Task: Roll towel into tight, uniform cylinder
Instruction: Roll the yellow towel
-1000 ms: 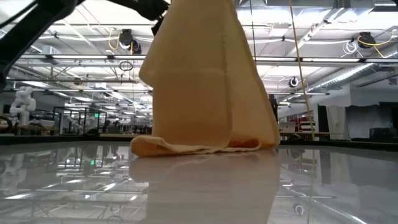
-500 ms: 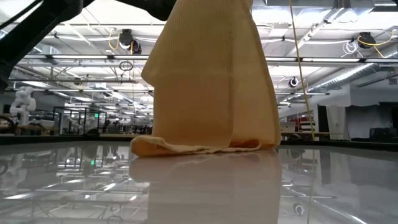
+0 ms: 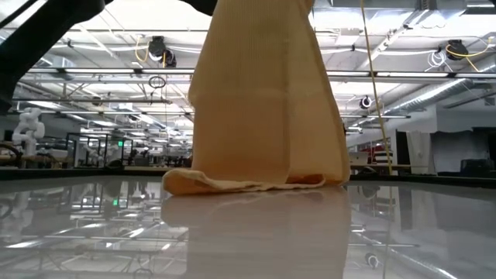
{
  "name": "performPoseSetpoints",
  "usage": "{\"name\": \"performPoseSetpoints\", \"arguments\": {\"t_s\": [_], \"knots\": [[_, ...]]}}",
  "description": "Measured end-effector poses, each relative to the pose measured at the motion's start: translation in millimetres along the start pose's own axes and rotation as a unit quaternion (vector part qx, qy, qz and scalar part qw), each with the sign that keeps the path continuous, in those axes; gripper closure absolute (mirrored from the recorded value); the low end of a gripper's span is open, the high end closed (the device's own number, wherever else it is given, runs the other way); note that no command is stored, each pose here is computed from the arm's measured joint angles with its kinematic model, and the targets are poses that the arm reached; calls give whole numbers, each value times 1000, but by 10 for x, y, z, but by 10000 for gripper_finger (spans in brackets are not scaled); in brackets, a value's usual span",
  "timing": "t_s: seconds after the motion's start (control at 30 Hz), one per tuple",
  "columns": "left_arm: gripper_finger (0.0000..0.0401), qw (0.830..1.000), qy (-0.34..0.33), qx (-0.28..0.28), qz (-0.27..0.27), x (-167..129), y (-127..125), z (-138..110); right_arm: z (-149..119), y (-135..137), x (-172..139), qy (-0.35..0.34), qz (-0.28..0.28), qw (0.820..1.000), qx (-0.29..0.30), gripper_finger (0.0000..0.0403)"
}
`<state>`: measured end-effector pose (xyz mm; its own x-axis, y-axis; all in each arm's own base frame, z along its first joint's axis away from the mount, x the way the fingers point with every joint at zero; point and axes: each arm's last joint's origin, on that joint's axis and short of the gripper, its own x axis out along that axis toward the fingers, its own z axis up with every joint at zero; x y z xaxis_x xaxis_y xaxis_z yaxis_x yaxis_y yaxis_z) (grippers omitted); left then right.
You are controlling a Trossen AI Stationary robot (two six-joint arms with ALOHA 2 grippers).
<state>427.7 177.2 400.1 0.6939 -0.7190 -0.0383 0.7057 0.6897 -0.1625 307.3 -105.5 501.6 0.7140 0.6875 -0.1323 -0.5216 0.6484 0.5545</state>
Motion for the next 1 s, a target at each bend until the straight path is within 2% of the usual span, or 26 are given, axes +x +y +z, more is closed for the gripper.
{"name": "performPoseSetpoints", "arguments": {"t_s": [0.03,0.13,0.27,0.53,0.73,1.0], "knots": [[377,1000,0,-4,1,4,-1,1,-1,7,13,1,2,1000,-1,403],[392,1000,2,-19,10,-18,13,-15,-5,14,34,2,2,1000,-2,403],[397,999,0,-37,23,-144,58,-13,-4,13,30,2,1,1000,-5,403],[399,995,-6,-69,74,-609,123,21,23,73,-90,-16,-27,999,-33,403],[400,988,-9,-92,126,-1073,15,119,53,117,-296,-52,-110,991,-50,403],[400,980,-25,-50,193,-1587,-385,453,83,130,-611,-101,-227,967,-51,403]]}}
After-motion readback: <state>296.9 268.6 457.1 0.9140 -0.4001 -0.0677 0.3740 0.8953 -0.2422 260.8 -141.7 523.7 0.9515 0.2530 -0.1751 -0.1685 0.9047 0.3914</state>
